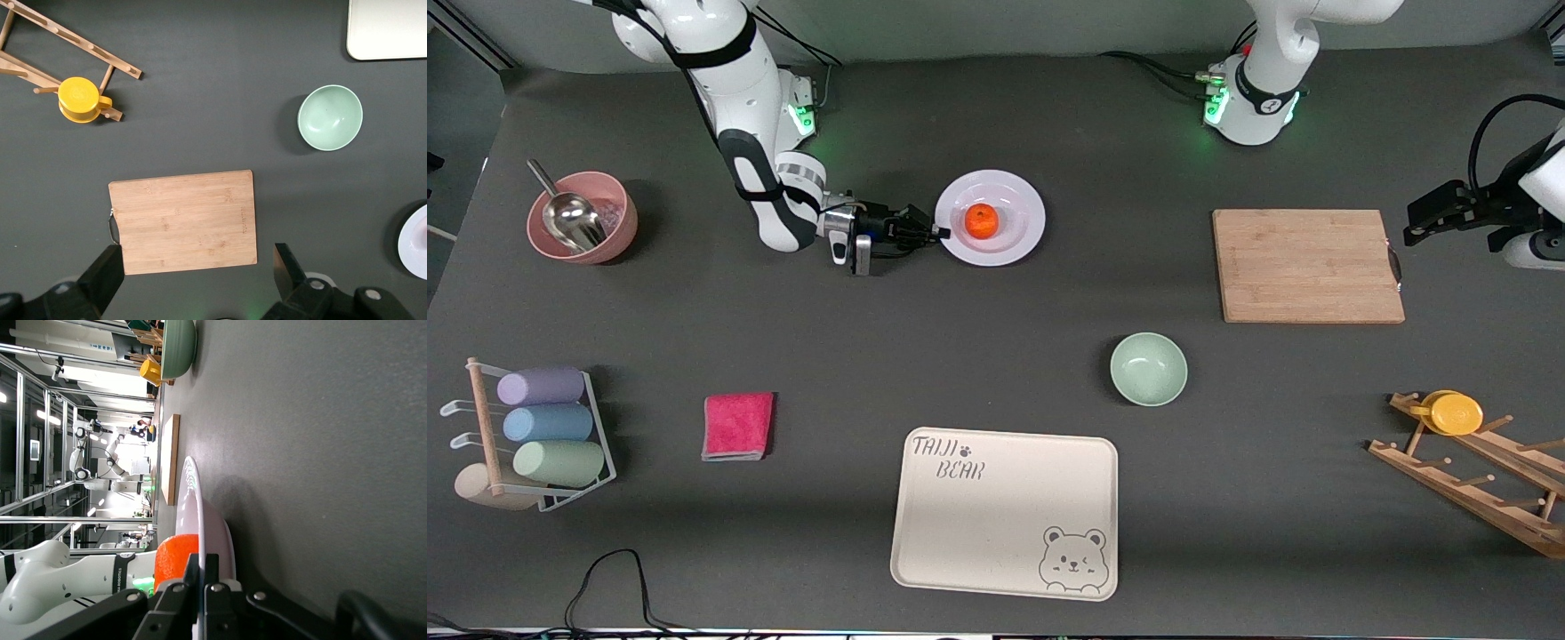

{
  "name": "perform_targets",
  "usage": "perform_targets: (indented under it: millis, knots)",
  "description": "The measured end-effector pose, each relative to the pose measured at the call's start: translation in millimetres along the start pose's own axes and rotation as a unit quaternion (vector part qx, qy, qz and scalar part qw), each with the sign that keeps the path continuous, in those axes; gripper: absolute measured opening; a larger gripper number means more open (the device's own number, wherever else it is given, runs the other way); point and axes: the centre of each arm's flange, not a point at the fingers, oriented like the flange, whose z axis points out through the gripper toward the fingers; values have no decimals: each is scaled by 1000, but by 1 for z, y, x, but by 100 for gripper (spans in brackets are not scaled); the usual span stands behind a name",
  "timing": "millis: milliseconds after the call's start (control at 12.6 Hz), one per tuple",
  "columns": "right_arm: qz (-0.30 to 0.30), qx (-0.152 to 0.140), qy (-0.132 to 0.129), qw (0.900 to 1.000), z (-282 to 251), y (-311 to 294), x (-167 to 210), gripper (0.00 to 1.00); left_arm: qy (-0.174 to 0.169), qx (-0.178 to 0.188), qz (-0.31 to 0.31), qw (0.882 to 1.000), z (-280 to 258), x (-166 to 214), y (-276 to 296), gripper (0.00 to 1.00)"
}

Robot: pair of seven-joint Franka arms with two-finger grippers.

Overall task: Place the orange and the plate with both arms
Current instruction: 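Slide the plate with the orange onto the cream tray with the right gripper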

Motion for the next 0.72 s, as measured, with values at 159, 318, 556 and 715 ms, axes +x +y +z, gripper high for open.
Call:
perform_targets:
  millis: [159,318,556,715]
  knots:
    - [32,7,9,999,-1,-1,9,4,0,0,2,1000,0,0,2,100]
    - [63,21,25,997,2,-8,36,4,0,1,2,1000,0,0,2,100]
    - [85,53,45,994,3,-29,106,4,-1,1,1,1000,0,0,1,100]
    - [88,65,47,993,-6,-48,162,4,-1,1,0,1000,1,0,0,100]
